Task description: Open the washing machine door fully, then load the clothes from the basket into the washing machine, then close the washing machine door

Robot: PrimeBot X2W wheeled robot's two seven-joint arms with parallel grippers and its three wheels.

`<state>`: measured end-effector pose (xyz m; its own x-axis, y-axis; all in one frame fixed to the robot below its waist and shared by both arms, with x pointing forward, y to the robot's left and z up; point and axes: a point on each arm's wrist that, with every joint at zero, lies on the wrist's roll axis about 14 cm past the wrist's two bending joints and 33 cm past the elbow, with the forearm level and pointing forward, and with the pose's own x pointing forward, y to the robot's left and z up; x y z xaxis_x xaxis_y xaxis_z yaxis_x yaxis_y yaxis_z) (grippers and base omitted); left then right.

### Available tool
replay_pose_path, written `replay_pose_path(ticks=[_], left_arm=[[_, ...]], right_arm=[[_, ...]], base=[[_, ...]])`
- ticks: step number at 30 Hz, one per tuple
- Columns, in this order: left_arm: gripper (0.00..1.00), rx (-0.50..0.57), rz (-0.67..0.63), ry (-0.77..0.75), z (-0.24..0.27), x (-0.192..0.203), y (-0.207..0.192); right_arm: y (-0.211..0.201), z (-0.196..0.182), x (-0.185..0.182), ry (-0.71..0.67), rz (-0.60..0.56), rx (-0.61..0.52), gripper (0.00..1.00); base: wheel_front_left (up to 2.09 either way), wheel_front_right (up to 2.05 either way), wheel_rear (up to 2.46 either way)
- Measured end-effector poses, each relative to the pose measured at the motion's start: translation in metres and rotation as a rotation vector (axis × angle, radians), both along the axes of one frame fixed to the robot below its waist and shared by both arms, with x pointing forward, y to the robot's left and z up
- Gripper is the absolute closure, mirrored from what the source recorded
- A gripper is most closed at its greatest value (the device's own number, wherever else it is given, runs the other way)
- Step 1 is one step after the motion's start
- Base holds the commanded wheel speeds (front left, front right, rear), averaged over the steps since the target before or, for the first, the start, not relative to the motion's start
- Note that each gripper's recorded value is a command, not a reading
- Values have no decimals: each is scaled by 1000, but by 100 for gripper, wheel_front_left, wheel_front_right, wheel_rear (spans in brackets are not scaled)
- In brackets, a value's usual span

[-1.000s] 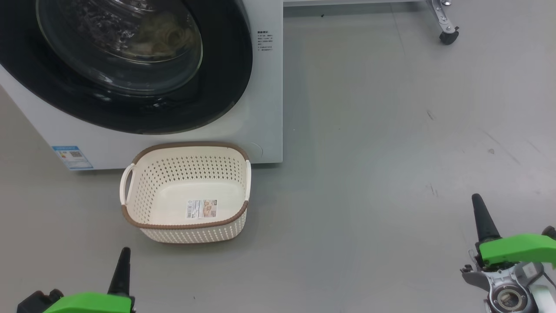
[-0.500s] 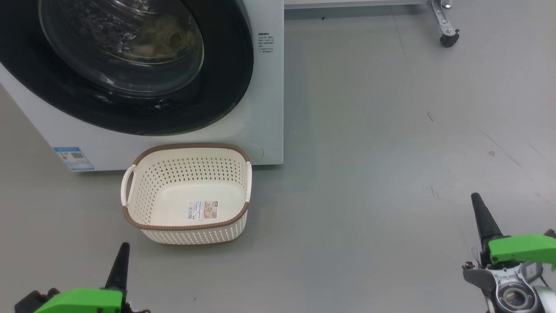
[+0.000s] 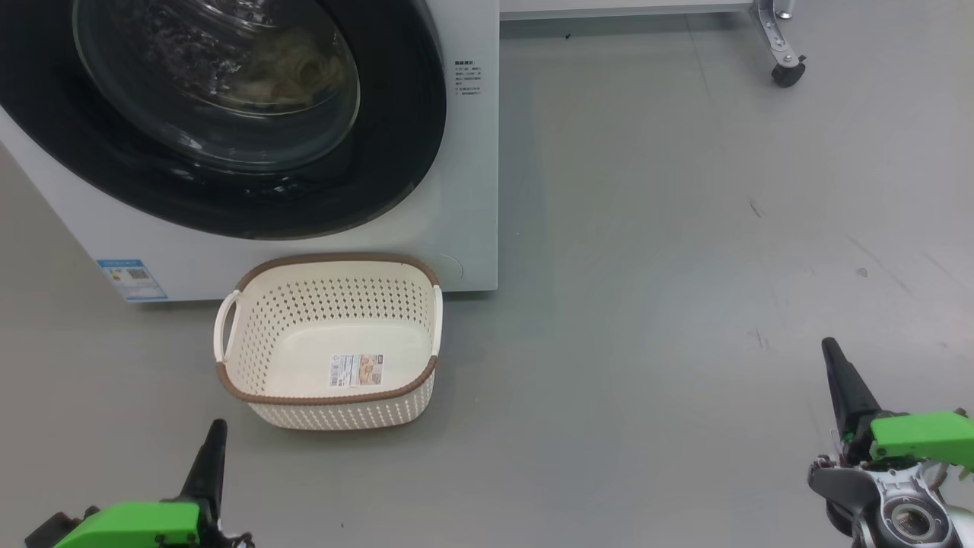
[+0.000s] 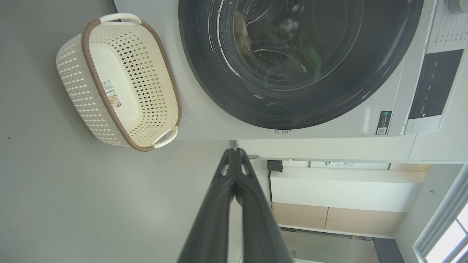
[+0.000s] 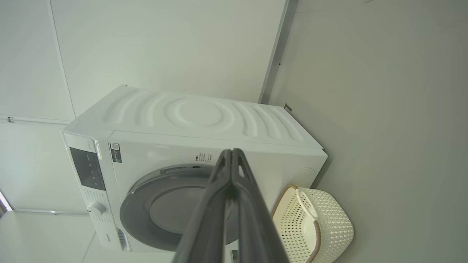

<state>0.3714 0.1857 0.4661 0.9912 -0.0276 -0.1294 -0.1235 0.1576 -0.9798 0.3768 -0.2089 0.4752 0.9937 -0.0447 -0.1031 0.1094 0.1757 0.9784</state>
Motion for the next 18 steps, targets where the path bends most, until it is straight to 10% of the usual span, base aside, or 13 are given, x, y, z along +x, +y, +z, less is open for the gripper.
replay_pose_path(ticks=[18], left_arm=[[100, -155, 20, -32, 10, 3, 3]], right_arm=[[3, 7, 1, -35, 5, 179, 100]], base=[[0, 0, 0]])
